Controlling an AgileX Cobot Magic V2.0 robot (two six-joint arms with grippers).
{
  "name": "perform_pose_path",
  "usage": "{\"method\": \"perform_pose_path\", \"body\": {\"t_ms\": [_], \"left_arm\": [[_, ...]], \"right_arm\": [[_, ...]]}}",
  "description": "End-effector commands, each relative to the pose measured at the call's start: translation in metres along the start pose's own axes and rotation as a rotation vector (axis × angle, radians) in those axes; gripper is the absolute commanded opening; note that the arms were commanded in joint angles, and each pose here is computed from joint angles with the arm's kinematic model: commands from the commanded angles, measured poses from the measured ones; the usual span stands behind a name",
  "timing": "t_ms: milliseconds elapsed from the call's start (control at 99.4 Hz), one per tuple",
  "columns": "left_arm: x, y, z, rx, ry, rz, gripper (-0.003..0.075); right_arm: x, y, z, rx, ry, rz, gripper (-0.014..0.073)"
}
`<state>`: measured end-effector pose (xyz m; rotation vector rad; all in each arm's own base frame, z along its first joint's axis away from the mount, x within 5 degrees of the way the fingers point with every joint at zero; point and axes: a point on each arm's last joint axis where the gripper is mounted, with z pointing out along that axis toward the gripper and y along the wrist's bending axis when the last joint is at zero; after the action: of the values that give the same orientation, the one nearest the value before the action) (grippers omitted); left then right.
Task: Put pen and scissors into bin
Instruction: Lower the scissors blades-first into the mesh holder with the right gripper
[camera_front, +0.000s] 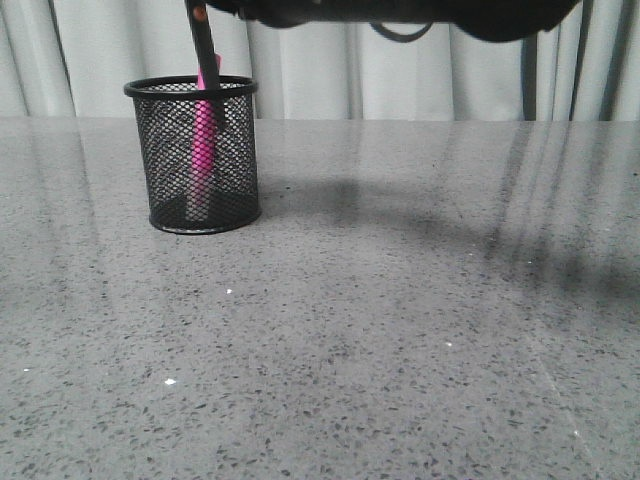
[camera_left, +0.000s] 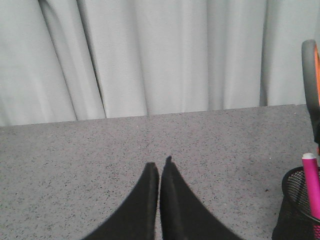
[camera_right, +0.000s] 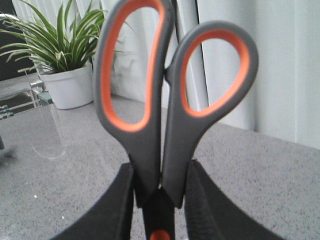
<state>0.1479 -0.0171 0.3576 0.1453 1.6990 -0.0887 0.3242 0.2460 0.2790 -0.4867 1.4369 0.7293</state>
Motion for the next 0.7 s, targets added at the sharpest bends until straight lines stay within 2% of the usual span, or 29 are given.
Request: {"method": "perform_pose_path", "body": {"t_ms": [0, 694], "left_arm": [[-0.016, 0.003, -0.003, -0.029, -0.098, -0.011, -0.0021], [-0.016, 0.003, -0.003, -0.029, -0.098, -0.011, -0.0022]], "right_arm": [[-0.033, 0.005, -0.003, -0.037, -0.163, -0.024, -0.0069], [-0.002, 0.004, -0.018, -0.043, -0.112, -0.003, -0.0069]]}}
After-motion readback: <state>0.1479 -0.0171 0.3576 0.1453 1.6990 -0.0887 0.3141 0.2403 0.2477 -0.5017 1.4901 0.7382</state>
